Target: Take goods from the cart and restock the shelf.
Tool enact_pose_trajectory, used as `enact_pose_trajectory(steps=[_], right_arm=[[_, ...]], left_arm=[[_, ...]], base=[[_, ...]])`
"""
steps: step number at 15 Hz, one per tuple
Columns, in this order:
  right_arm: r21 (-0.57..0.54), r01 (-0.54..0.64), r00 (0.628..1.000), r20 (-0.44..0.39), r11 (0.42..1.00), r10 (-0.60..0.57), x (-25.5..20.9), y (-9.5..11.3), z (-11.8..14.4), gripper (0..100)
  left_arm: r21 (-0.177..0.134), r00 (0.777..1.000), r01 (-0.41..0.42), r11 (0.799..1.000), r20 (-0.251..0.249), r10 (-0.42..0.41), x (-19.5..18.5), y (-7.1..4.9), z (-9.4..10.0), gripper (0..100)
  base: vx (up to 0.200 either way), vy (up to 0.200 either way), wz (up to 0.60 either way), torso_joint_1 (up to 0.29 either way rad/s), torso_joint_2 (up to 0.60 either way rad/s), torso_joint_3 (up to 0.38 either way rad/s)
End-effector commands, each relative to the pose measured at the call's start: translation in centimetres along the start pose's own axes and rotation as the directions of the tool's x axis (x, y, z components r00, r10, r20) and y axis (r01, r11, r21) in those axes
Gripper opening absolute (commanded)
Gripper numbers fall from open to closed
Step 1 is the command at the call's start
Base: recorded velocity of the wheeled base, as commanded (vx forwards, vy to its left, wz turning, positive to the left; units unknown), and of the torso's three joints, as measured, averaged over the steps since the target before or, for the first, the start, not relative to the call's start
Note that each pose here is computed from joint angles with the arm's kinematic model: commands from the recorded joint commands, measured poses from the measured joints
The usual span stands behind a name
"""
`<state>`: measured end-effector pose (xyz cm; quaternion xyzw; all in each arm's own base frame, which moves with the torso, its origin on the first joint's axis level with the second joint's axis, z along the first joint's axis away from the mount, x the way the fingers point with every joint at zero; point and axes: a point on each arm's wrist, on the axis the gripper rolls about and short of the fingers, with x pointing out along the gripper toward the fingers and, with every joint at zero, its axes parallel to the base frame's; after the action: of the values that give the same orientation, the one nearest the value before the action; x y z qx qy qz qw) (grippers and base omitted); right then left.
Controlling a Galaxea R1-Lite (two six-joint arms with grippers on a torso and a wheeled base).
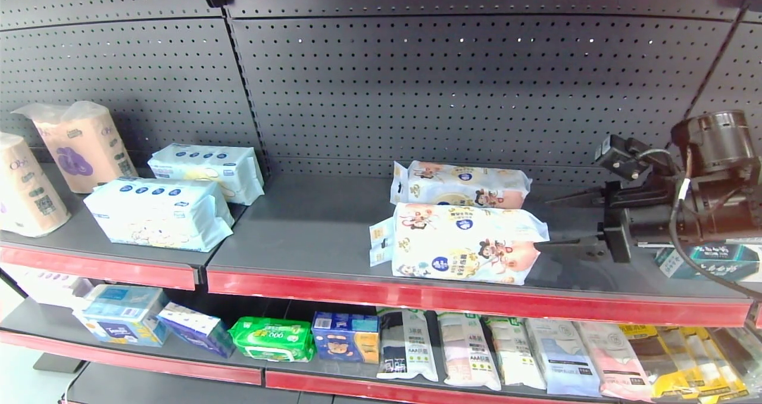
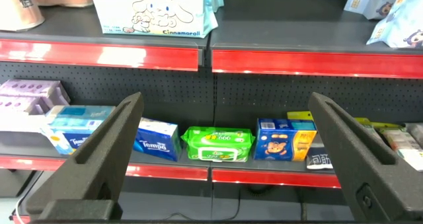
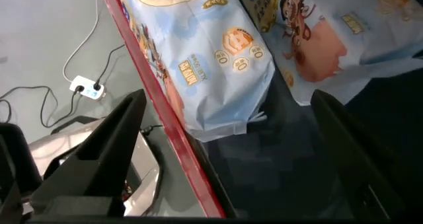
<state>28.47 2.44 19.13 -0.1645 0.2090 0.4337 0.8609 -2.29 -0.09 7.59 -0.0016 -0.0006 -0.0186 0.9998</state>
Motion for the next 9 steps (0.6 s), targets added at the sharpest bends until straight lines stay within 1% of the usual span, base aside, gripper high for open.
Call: enact_pose_trajectory(steps=[1, 2, 3, 6, 7, 8, 9], right_arm=[[0.008, 0.057, 0.998, 0.029, 0.998, -0.057, -2.5, 0.8, 0.5, 100], [0.034, 0.091, 0.995, 0.035, 0.995, -0.092, -3.6, 1.3, 0.7, 100], [0.072, 0.145, 0.989, 0.021, 0.987, -0.147, -4.7, 2.0, 0.6, 100], [0.154, 0.332, 0.943, -0.043, 0.930, -0.330, -7.5, 4.2, 0.2, 100], [0.195, 0.427, 0.904, -0.070, 0.883, -0.422, -8.9, 5.2, -0.1, 100], [0.216, 0.562, 0.826, -0.113, 0.798, -0.552, -10.4, 6.7, -0.2, 100], [0.216, 0.624, 0.781, -0.142, 0.751, -0.608, -11.0, 7.3, -0.5, 100]], left_arm=[[0.000, 1.000, 0.000, 1.000, 0.000, 0.000, 0.0, 0.0, 0.0, 100], [0.000, 1.000, 0.000, 1.000, -0.001, 0.000, 0.0, 0.0, 0.0, 100], [0.000, 1.000, 0.000, 1.000, 0.000, 0.000, 0.0, 0.0, 0.0, 100], [-0.001, 1.000, 0.000, 1.000, 0.000, 0.000, 0.0, 0.0, 0.0, 100], [-0.001, 1.000, 0.000, 1.000, 0.000, 0.000, 0.0, 0.0, 0.0, 100], [0.000, 1.000, 0.000, 1.000, 0.000, 0.000, 0.0, 0.0, 0.0, 100], [-0.001, 1.000, 0.000, 1.000, 0.000, 0.000, 0.0, 0.0, 0.0, 100]], base=[[0.000, 0.000, 0.00, 0.000, 0.00, 0.000], [0.000, 0.000, 0.00, 0.000, 0.00, 0.000], [0.000, 0.000, 0.00, 0.000, 0.00, 0.000], [0.000, 0.000, 0.00, 0.000, 0.00, 0.000], [0.000, 0.000, 0.00, 0.000, 0.00, 0.000], [0.000, 0.000, 0.00, 0.000, 0.00, 0.000], [0.000, 0.000, 0.00, 0.000, 0.00, 0.000]])
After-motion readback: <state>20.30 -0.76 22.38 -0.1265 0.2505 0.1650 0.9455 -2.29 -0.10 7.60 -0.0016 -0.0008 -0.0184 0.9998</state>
